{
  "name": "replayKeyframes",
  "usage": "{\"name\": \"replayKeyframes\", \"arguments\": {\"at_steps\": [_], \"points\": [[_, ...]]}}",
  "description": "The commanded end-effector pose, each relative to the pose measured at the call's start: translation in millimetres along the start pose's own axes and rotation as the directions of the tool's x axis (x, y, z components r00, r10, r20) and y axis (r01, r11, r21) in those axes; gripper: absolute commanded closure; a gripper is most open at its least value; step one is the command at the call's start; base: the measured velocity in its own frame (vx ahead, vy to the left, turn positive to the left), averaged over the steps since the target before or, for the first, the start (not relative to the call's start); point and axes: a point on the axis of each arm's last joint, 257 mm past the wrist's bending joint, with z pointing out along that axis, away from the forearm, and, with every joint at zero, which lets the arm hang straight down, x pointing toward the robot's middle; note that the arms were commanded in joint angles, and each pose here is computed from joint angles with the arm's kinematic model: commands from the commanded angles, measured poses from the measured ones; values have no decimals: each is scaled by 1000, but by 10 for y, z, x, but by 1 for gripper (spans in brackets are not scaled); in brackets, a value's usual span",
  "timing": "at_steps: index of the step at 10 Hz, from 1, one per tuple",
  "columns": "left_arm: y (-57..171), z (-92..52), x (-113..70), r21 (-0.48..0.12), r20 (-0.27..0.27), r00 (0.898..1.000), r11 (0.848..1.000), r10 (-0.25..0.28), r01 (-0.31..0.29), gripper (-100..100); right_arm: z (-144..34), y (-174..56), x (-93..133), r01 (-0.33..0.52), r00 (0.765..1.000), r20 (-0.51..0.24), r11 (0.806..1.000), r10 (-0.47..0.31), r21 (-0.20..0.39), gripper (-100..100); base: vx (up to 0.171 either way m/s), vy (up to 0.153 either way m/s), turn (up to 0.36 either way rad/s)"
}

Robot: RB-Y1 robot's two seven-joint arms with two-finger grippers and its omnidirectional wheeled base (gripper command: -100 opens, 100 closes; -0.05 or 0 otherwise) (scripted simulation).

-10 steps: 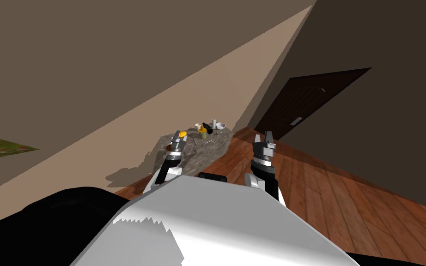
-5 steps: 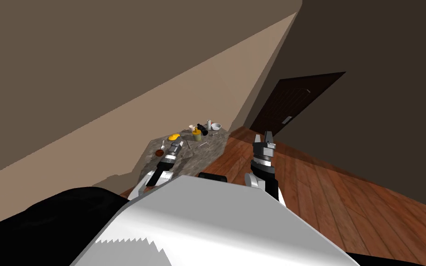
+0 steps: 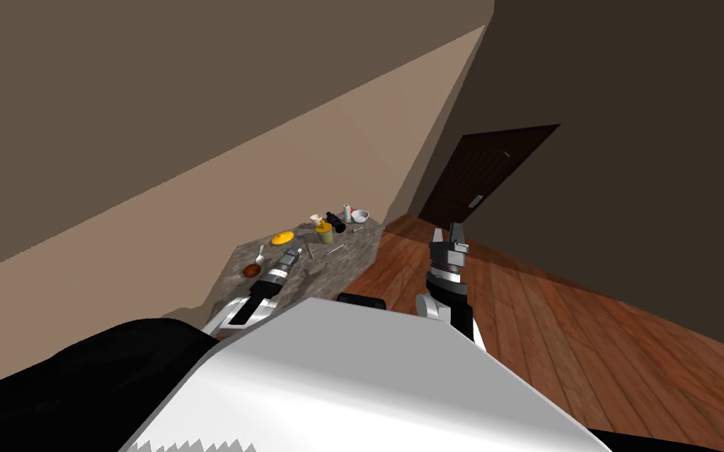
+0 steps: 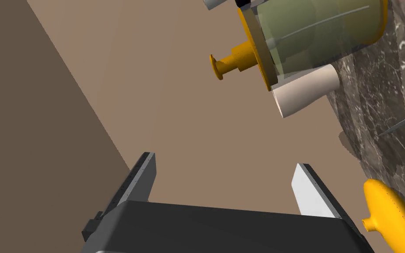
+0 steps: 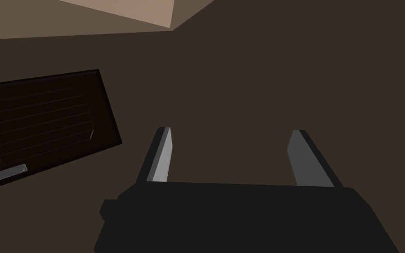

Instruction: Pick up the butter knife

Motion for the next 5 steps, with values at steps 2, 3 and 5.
{"name": "replayKeyframes", "arguments": {"at_steps": [2,3,5], "points": [[439,-114,-228,-123,-34,990,982,140,-143,-100,0,0,0,0,1000,0,1000,0,0,0,108,-80,-118],[583,-182,-324,-166,-49,981,967,186,-192,-100,0,0,0,0,1000,0,1000,0,0,0,85,-80,-146],[848,-327,-523,-246,-80,961,929,265,-277,-100,0,0,0,0,1000,0,1000,0,0,0,105,-63,-108]]}}
